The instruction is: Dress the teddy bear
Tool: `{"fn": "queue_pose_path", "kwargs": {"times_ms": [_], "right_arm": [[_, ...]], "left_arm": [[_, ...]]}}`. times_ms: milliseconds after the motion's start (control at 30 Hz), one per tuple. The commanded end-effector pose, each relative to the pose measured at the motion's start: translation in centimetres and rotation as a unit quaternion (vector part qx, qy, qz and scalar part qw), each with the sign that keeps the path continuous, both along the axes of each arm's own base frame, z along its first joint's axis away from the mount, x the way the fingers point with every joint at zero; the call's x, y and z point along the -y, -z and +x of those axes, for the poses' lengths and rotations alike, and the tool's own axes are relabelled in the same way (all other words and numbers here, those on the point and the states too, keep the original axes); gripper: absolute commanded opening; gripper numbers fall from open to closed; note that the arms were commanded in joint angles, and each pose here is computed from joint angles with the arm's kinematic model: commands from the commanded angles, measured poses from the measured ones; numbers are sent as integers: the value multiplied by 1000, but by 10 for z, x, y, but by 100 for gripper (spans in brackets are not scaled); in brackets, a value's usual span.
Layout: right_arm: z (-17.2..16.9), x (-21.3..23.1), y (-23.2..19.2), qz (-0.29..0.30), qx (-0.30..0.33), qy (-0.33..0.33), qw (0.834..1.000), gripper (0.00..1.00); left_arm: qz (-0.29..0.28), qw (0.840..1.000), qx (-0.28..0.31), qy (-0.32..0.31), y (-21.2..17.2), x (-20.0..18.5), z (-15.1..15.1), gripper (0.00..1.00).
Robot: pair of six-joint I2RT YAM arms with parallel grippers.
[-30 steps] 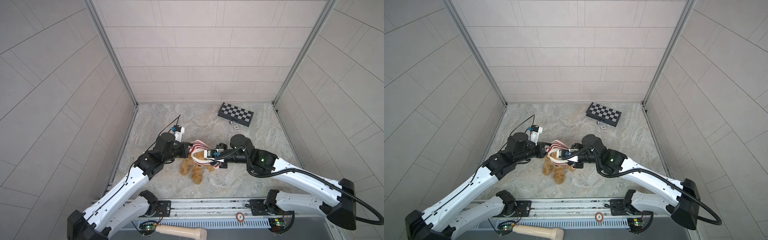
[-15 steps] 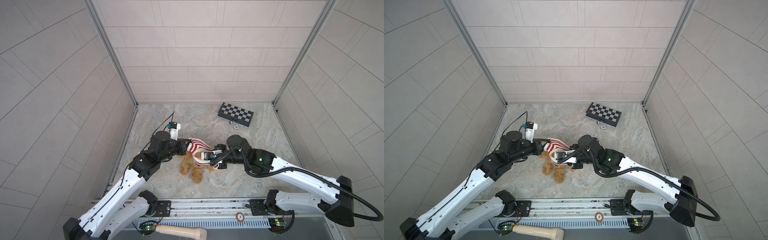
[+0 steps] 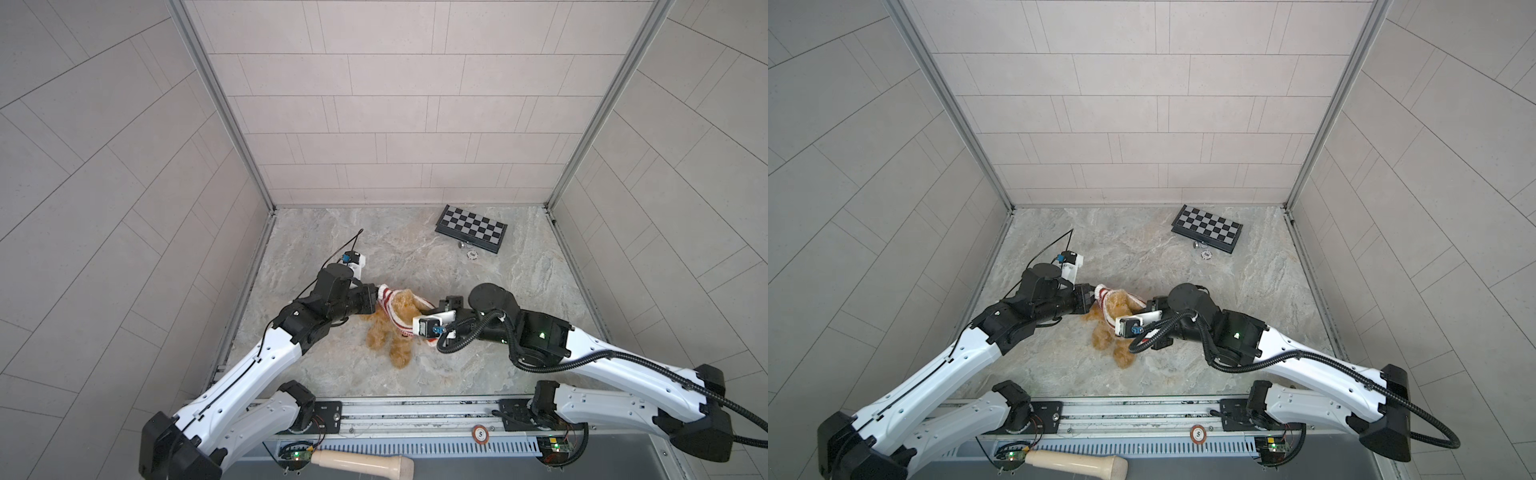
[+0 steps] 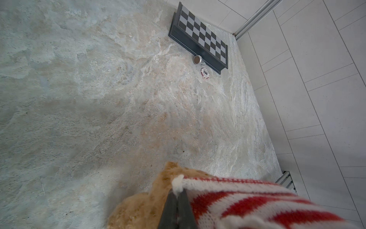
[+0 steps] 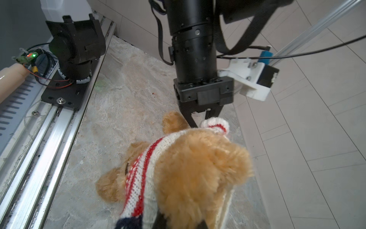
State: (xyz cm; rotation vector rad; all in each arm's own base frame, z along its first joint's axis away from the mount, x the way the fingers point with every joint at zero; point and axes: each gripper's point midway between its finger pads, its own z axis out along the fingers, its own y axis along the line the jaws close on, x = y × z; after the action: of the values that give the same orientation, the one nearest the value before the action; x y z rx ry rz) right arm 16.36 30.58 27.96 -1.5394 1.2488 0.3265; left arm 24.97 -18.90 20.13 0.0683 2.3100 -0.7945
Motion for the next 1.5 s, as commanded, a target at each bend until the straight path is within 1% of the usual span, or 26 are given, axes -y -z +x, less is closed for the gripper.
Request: {"fn": "queue_pose_path", "kwargs": {"times_ms": [0, 67, 133, 267, 367, 400, 433, 467, 500, 567, 633, 733, 800, 867, 967, 1100, 1167, 1267, 1400, 1467], "right_arm": [[0, -2, -41, 74, 21, 1, 997, 0], [1, -4, -44, 85, 11, -1, 996, 0], [2, -7, -48, 100, 0, -1, 995, 0], [17, -13, -55, 120, -32, 28, 992, 0], [31, -19, -59, 128, -58, 60, 988, 0], [36, -20, -60, 130, -70, 74, 986, 0], [41, -20, -62, 134, -78, 87, 984, 0], [47, -20, -64, 137, -88, 102, 981, 0], [51, -19, -65, 139, -95, 114, 979, 0], [58, -19, -67, 144, -102, 131, 975, 0], [67, -18, -70, 155, -111, 152, 970, 0], [89, -15, -75, 190, -131, 205, 951, 0], [106, -11, -77, 219, -147, 250, 932, 0], [119, -6, -80, 247, -169, 284, 911, 0], [131, -4, -81, 283, -198, 309, 886, 0], [138, -6, -77, 294, -214, 325, 873, 0], [140, -6, -76, 298, -220, 331, 868, 0], [141, -5, -76, 308, -226, 336, 861, 0], [143, -3, -74, 311, -228, 341, 857, 0], [143, -4, -72, 310, -231, 341, 857, 0]], "left_arm": [[40, 999, -4, -22, 20, -20, -5, 0], [42, 999, -2, -11, 22, -21, -11, 0], [27, 1000, 10, 13, 19, -15, -17, 0], [-43, 993, 65, 93, -5, 12, -30, 0], [-62, 987, 109, 102, -24, 14, -33, 0], [-57, 987, 119, 90, -29, 9, -32, 5], [-42, 989, 123, 73, -29, 2, -30, 18], [-22, 990, 131, 54, -32, -8, -27, 35], [-6, 989, 141, 37, -36, -17, -26, 46], [5, 987, 160, 12, -49, -30, -25, 63], [-9, 984, 178, 1, -64, -34, -27, 71], [-68, 978, 199, 8, -86, -25, -30, 71], [-125, 970, 206, 24, -96, -12, -32, 70], [-175, 959, 220, 41, -108, 0, -36, 68], [-204, 950, 231, 56, -117, 15, -36, 65], [-216, 946, 228, 75, -125, 38, -30, 62], [-218, 947, 223, 79, -124, 48, -24, 58], [-217, 951, 211, 68, -115, 55, -12, 53], [-225, 951, 203, 63, -110, 60, -5, 46], [-229, 950, 201, 66, -111, 64, -3, 41]]}}
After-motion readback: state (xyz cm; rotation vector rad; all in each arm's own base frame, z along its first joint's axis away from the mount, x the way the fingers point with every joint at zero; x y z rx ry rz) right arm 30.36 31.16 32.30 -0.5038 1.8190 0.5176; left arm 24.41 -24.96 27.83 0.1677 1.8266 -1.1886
